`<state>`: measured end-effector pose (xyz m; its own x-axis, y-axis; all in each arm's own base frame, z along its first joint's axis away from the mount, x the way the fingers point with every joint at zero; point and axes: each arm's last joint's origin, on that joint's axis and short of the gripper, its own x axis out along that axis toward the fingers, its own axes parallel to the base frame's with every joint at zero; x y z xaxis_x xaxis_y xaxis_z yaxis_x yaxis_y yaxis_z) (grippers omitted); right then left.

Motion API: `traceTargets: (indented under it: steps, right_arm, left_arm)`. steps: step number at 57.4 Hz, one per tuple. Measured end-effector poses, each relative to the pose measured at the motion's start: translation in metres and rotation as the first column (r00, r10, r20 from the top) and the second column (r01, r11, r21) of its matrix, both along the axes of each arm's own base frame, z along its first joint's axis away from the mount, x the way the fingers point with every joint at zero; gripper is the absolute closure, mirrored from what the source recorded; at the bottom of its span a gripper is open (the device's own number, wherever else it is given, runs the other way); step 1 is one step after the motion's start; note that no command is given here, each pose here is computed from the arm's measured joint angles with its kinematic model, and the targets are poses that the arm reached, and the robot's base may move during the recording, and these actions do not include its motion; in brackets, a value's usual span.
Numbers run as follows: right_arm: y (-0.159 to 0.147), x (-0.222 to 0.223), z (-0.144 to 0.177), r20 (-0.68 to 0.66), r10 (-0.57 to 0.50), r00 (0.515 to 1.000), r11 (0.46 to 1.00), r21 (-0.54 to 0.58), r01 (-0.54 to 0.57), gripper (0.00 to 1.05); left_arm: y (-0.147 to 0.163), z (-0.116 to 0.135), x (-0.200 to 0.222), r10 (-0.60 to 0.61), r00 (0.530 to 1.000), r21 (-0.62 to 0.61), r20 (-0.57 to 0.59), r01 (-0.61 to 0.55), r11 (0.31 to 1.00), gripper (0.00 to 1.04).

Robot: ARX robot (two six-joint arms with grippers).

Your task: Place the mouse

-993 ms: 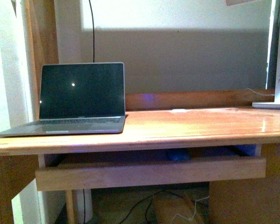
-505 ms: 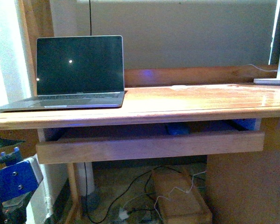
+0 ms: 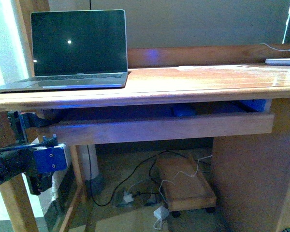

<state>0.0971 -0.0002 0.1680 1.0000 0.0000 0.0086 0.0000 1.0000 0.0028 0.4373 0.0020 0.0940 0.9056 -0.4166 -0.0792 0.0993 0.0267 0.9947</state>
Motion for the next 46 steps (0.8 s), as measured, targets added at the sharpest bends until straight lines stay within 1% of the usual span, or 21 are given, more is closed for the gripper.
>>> traceTargets:
  steps: [2, 7, 12, 18, 22, 32, 37, 46]
  right_arm:
    - [0.000, 0.000, 0.000, 0.000, 0.000, 1.000, 1.000, 0.000, 0.000, 0.07]
    - [0.000, 0.000, 0.000, 0.000, 0.000, 1.000, 1.000, 0.000, 0.000, 0.07]
    - [0.000, 0.000, 0.000, 0.000, 0.000, 1.000, 1.000, 0.000, 0.000, 0.07]
    - [0.000, 0.000, 0.000, 0.000, 0.000, 1.000, 1.000, 0.000, 0.000, 0.07]
    - [0.000, 0.000, 0.000, 0.000, 0.000, 1.000, 1.000, 0.000, 0.000, 0.07]
    - [0.000, 0.000, 0.000, 0.000, 0.000, 1.000, 1.000, 0.000, 0.000, 0.07]
    - [0.000, 0.000, 0.000, 0.000, 0.000, 1.000, 1.000, 0.000, 0.000, 0.07]
    - [0.000, 0.000, 0.000, 0.000, 0.000, 1.000, 1.000, 0.000, 0.000, 0.07]
  left_arm:
    - [0.000, 0.000, 0.000, 0.012, 1.000, 0.004, -0.019, -0.012, 1.000, 0.08]
    - [-0.002, 0.005, -0.005, 0.072, 0.988, 0.007, -0.136, -0.072, 0.997, 0.08]
    - [-0.007, 0.011, -0.015, 0.121, 0.957, -0.016, -0.263, -0.130, 0.991, 0.08]
    - [-0.014, 0.019, -0.032, 0.126, 0.909, -0.068, -0.397, -0.166, 0.984, 0.07]
    - [-0.019, 0.024, -0.051, 0.094, 0.874, -0.114, -0.477, -0.167, 0.979, 0.07]
    - [-0.028, 0.030, -0.090, 0.022, 0.831, -0.231, -0.556, -0.179, 0.956, 0.07]
    - [-0.033, 0.034, -0.108, -0.022, 0.804, -0.306, -0.594, -0.201, 0.931, 0.07]
    - [-0.045, 0.038, -0.133, -0.134, 0.745, -0.439, -0.653, -0.228, 0.869, 0.07]
